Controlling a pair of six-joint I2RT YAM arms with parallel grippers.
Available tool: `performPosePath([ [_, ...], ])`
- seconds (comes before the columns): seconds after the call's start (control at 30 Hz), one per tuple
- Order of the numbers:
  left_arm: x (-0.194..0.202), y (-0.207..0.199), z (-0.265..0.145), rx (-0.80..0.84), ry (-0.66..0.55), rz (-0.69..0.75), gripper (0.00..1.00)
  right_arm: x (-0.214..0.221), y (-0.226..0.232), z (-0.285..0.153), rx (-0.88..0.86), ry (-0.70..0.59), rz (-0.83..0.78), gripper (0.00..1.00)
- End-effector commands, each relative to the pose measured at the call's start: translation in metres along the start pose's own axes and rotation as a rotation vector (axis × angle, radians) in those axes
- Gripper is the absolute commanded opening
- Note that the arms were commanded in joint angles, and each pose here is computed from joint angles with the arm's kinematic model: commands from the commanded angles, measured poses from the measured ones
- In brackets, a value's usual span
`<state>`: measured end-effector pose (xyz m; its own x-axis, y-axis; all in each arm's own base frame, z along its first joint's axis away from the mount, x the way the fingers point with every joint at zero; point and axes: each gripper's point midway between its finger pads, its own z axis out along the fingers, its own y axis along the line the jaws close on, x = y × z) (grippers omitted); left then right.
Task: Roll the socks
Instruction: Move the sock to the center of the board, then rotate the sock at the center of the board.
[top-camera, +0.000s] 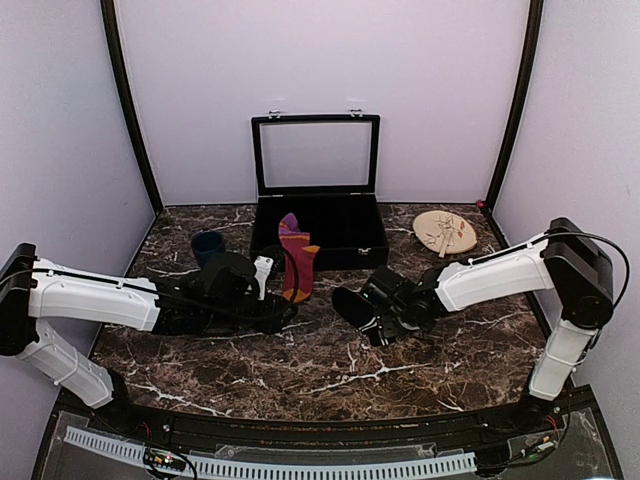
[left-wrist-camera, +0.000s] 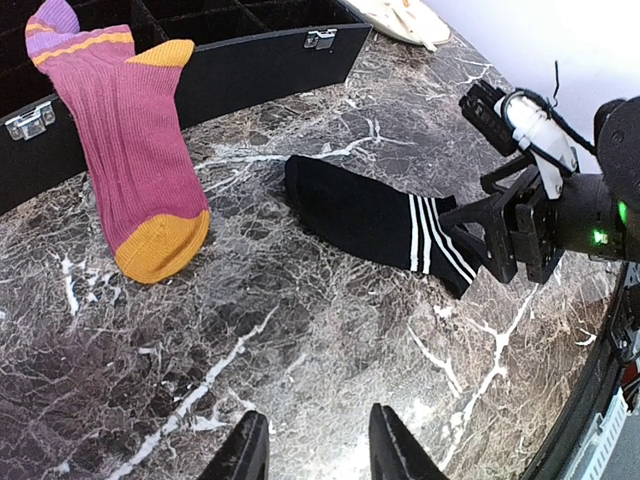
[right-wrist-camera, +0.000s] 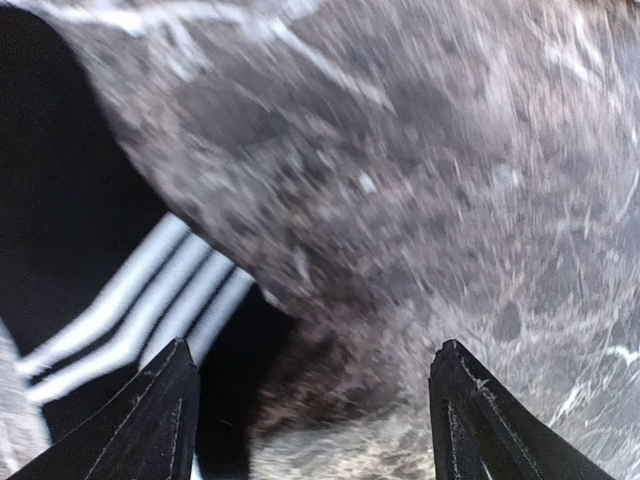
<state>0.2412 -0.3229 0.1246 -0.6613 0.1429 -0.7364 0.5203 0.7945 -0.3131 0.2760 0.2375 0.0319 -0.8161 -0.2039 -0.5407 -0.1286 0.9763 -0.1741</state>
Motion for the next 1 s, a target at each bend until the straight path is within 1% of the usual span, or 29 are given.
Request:
performPosePath([
  [0.0,0.0,-0.002,0.0,0.004,-0.011,0.016,0.36,0.021,-0.015,0.003,0.047,0.048,0.022,0.73],
  [0.13,-0.001,0.0,-0.002,-0.007,-0.016,0.018,0.37,0.033,-0.009,0.002,0.028,0.073,0.02,0.74],
  [0.37,-0.005,0.004,-0.006,-0.035,-0.026,0.027,0.38,0.056,0.02,-0.007,-0.007,0.117,-0.009,0.74],
  [0.53,-0.006,0.005,-0.006,-0.042,-0.029,0.036,0.39,0.064,0.041,-0.017,-0.033,0.131,0.008,0.74],
  [0.7,-0.006,0.004,-0.004,-0.041,-0.022,0.049,0.4,0.057,0.069,-0.031,-0.083,0.119,0.026,0.74],
  [0.87,-0.007,0.003,-0.007,-0.036,-0.022,0.056,0.4,0.046,0.095,-0.043,-0.107,0.094,0.01,0.75],
  [0.97,-0.007,0.005,-0.01,-0.044,-0.025,0.055,0.43,0.035,0.096,-0.053,-0.083,0.057,-0.019,0.76],
])
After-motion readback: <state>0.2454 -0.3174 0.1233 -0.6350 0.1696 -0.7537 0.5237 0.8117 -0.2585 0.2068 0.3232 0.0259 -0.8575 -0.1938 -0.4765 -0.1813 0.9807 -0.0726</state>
